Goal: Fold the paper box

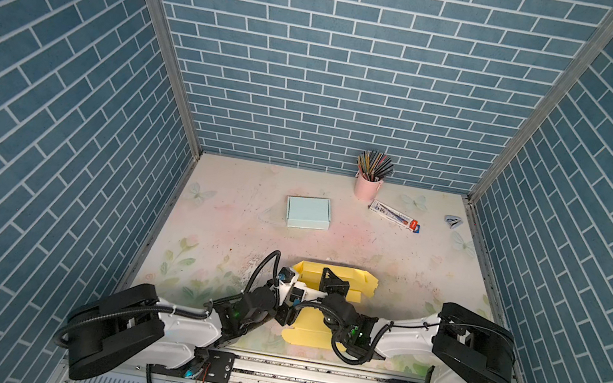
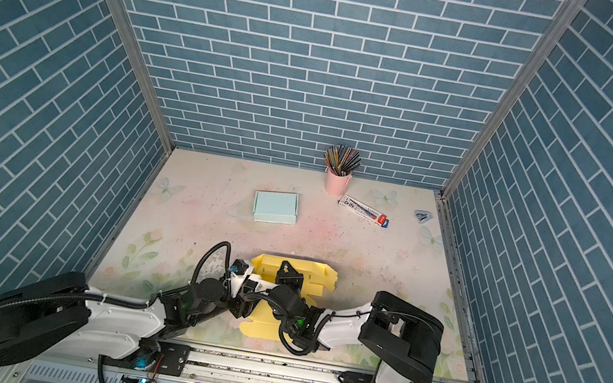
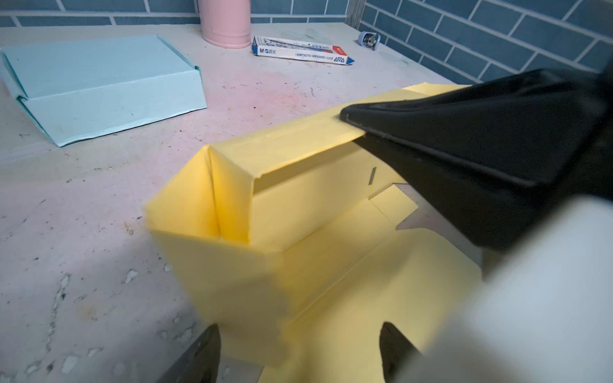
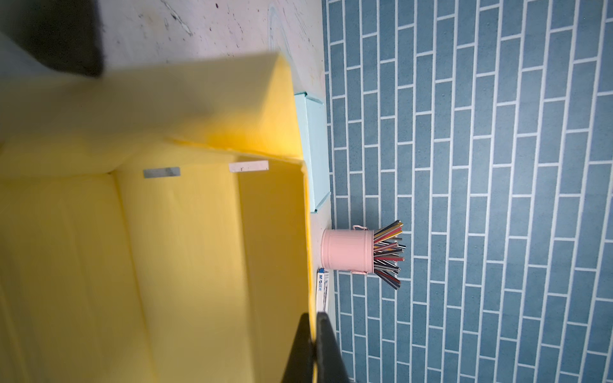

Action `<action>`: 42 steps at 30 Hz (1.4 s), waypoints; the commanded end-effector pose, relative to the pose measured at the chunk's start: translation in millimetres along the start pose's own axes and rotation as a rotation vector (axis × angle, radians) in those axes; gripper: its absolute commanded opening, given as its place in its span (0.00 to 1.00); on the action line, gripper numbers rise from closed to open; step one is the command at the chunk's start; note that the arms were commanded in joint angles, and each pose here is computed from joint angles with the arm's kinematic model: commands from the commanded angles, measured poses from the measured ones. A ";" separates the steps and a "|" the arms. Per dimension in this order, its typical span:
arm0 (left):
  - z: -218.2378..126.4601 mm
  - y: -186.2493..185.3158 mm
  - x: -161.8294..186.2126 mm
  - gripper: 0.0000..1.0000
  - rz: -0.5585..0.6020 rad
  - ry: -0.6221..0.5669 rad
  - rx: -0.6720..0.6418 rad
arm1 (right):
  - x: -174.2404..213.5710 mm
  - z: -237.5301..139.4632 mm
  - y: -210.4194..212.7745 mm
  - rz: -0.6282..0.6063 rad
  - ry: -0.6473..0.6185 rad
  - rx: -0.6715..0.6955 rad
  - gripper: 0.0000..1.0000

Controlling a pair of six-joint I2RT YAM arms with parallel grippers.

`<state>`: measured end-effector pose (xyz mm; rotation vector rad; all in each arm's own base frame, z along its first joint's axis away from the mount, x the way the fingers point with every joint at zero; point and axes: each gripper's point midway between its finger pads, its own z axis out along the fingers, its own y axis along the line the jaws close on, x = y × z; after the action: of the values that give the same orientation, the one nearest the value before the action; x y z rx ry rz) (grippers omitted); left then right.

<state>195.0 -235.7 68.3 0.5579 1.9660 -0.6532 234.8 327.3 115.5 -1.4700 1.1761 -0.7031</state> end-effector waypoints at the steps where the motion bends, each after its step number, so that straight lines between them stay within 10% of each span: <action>1: -11.3 1.5 3.6 0.76 -0.042 0.009 0.008 | 9.0 -1.8 -16.6 0.013 0.022 0.053 0.00; 19: -34.3 88.1 -45.0 0.69 -0.306 -0.077 -0.136 | 5.0 1.2 -30.5 -0.005 -0.016 0.069 0.00; 27: 6.8 60.8 -48.0 0.69 -0.252 -0.040 0.076 | 3.2 9.9 -25.5 -0.043 -0.014 0.069 0.00; 42: 30.4 48.9 -24.2 0.72 -0.143 0.032 0.077 | -0.1 16.2 -18.9 -0.056 -0.031 0.067 0.00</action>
<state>247.4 -214.0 49.7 0.4463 2.1275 -0.8137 252.8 326.1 119.5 -1.4795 1.1067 -0.7487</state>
